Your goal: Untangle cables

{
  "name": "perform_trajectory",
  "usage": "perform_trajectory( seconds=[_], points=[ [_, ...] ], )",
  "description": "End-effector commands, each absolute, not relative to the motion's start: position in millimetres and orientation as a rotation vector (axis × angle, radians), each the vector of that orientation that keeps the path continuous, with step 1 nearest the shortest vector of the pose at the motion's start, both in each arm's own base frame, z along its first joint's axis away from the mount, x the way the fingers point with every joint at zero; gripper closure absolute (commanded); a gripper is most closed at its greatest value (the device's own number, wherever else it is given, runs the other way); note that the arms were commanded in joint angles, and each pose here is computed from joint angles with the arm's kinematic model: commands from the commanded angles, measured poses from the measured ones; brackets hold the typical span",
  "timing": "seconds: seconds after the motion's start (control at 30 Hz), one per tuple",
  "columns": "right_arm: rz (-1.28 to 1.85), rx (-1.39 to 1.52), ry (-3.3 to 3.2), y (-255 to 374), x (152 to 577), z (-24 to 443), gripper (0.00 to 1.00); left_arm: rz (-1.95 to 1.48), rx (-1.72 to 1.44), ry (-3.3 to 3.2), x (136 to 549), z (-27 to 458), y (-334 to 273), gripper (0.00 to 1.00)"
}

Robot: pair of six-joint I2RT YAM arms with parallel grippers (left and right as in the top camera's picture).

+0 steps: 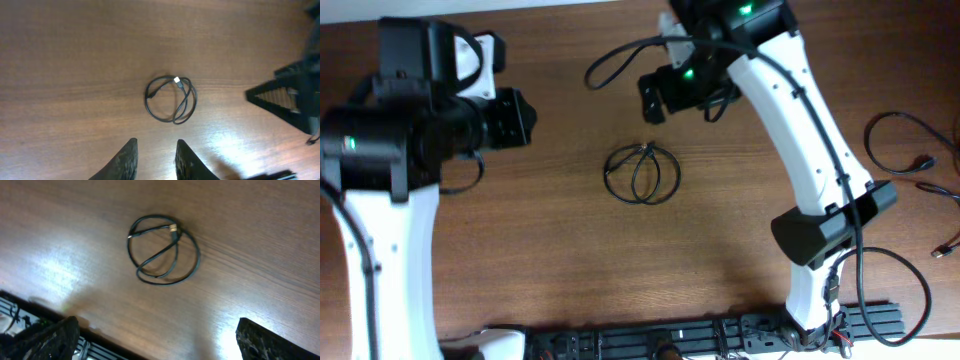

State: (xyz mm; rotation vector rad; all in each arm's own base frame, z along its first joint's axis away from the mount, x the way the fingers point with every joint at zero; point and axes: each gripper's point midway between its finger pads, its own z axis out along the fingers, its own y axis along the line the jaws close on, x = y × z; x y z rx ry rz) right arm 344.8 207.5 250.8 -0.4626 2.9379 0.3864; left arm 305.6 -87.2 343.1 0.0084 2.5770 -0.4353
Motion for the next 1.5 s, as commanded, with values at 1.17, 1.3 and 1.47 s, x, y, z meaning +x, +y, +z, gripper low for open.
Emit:
perform_trajectory(
  seconds=[1.17,1.3,1.47],
  points=[
    [0.060,0.014,2.562,74.9,198.5,297.1,0.01,-0.322,-0.109,2.338,210.9,280.1,-53.0,0.63],
    [0.156,0.014,2.515,78.9,192.4,276.4,0.01,-0.351,-0.155,2.391,209.0,260.8,-55.7,0.61],
    [0.139,0.007,2.546,81.1,194.5,259.6,0.01,-0.345,-0.164,2.403,209.5,254.1,-55.2,0.57]
  ],
)
